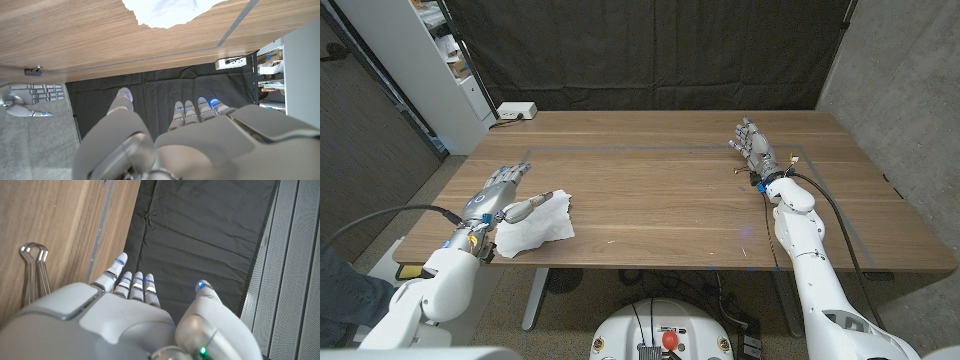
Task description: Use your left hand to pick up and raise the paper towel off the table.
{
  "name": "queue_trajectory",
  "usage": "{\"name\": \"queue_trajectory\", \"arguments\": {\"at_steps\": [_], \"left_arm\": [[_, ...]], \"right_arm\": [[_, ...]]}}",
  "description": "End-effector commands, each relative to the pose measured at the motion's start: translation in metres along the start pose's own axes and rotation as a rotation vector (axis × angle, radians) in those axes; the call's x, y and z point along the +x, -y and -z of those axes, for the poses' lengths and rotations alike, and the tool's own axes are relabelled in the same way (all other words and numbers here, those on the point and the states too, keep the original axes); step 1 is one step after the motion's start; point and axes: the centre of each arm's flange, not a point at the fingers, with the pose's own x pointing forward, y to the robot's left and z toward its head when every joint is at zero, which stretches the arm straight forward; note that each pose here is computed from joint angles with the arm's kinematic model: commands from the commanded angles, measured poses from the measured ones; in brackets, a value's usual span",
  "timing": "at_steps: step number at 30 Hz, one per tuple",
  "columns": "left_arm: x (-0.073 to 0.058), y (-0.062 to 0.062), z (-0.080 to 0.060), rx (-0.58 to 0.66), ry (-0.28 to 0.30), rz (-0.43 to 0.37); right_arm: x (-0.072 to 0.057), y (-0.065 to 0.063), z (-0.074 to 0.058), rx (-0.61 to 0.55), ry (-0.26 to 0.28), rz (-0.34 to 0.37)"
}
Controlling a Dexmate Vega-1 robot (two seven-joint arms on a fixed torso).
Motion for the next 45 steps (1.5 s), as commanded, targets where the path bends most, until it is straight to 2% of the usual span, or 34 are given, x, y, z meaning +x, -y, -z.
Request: {"name": "queue_trajectory", "arguments": {"at_steps": [1,9,26,45], "left_arm": [[0.0,0.006,0.0,0.054,-0.044,0.051],[0.002,0.008,-0.001,0.066,-0.064,0.058],[0.003,0.028,-0.005,0.054,-0.096,0.142],[0.003,0.043,-0.009,0.073,-0.132,0.182]], "right_arm": [[0.003,-0.001,0.002,0.006,-0.002,0.002],[0.004,0.0,0.004,0.009,-0.006,0.004],[0.003,0.005,0.005,0.006,-0.008,0.01],[0.006,0.008,0.008,0.012,-0.013,0.012]]}}
